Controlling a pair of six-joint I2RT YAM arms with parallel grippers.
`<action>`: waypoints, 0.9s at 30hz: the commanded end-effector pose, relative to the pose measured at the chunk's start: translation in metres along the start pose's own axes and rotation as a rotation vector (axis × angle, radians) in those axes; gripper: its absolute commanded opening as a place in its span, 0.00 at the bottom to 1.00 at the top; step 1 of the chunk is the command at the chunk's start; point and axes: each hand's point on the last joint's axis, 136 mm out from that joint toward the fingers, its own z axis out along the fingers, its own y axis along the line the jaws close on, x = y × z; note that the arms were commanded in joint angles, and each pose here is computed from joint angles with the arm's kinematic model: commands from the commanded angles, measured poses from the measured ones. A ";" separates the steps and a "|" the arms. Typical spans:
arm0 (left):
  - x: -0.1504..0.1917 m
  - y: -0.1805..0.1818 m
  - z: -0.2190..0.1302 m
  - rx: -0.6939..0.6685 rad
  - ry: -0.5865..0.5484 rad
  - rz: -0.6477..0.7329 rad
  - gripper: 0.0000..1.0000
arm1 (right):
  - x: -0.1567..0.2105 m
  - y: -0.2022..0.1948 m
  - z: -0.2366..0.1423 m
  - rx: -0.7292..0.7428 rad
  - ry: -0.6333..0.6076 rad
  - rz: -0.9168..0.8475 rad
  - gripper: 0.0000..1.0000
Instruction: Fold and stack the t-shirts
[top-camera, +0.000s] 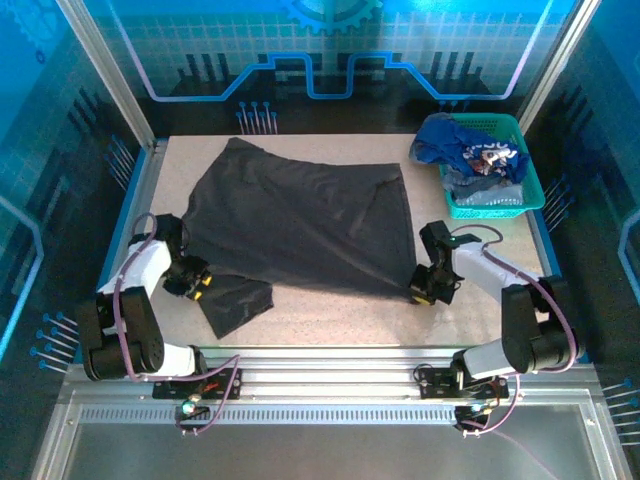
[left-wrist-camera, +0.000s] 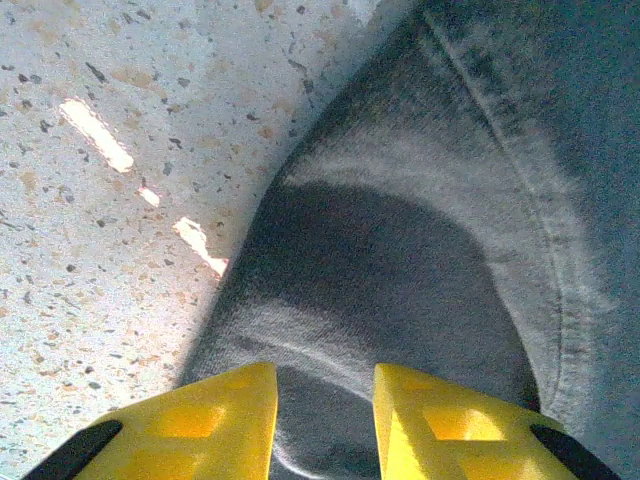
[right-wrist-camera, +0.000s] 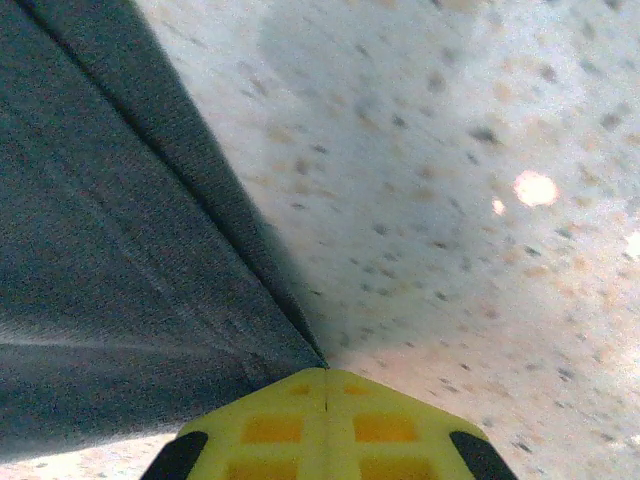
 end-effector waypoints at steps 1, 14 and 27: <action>0.006 0.005 -0.008 -0.013 -0.005 -0.002 0.33 | 0.004 -0.022 -0.016 0.103 -0.014 0.050 0.33; -0.005 -0.004 -0.017 -0.016 -0.044 0.042 0.46 | 0.019 0.037 -0.018 -0.289 0.072 0.532 0.46; -0.001 0.003 -0.008 -0.078 0.014 0.063 0.62 | 0.001 0.022 0.016 -0.149 0.069 0.550 0.25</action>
